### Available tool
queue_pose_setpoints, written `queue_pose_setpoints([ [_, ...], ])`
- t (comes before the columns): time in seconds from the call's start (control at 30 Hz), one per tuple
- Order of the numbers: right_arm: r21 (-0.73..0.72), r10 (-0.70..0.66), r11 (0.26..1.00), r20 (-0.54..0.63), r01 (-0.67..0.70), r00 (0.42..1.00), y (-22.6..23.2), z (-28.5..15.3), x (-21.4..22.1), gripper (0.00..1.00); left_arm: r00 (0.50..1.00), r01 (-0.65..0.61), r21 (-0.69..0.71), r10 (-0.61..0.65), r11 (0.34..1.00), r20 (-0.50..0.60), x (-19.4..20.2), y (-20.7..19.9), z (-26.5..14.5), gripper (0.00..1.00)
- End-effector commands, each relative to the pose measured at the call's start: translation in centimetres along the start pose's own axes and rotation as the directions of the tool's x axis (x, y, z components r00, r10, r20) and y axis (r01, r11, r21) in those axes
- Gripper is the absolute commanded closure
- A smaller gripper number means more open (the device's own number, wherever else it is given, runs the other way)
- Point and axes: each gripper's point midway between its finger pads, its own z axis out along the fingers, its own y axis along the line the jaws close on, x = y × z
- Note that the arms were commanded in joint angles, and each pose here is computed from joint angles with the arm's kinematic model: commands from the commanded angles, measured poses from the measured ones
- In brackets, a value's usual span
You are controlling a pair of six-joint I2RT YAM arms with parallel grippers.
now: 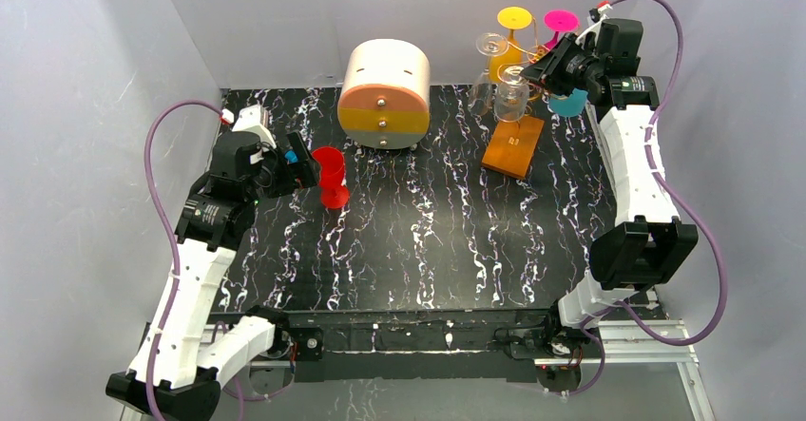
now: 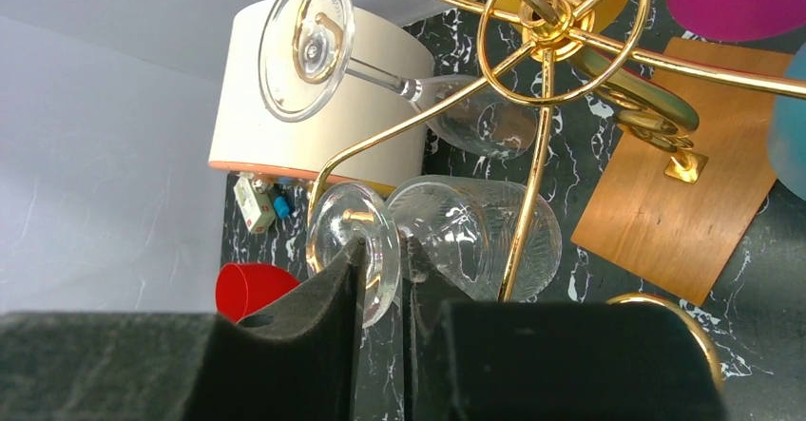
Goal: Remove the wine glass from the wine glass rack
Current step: Pick up the wine glass from the wine rack.
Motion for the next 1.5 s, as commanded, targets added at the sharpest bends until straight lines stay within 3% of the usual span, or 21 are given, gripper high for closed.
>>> queue_pose_setpoints([
  [0.0, -0.087, -0.022, 0.996, 0.034, 0.025, 0.999, 3.2, -2.0, -1.2, 0.99, 1.000, 0.002, 0.011, -0.003, 1.000, 0.015, -0.5, -0.2, -1.0, 0.02],
  [0.33, -0.103, -0.013, 0.995, 0.049, 0.018, 0.999, 4.0, -2.8, -1.6, 0.99, 1.000, -0.001, 0.005, 0.001, 1.000, 0.022, -0.8, -0.1, -0.9, 0.02],
  [0.63, -0.182, -0.016, 0.983, -0.025, 0.011, 1.000, 5.1, -2.5, -0.5, 0.99, 1.000, 0.002, 0.014, -0.002, 1.000, 0.022, -0.8, -0.3, -0.8, 0.02],
  [1.07, -0.185, 0.043, 0.982, -0.037, -0.049, 0.998, 4.5, -1.3, -0.3, 0.99, 1.000, 0.007, 0.038, -0.008, 0.999, 0.016, -0.8, -0.8, -0.5, 0.02],
  [1.47, -0.160, 0.015, 0.987, -0.079, -0.028, 0.997, 3.4, -0.7, 0.8, 0.99, 1.000, 0.008, 0.032, -0.009, 0.999, 0.015, -0.7, -0.7, -0.4, 0.02],
])
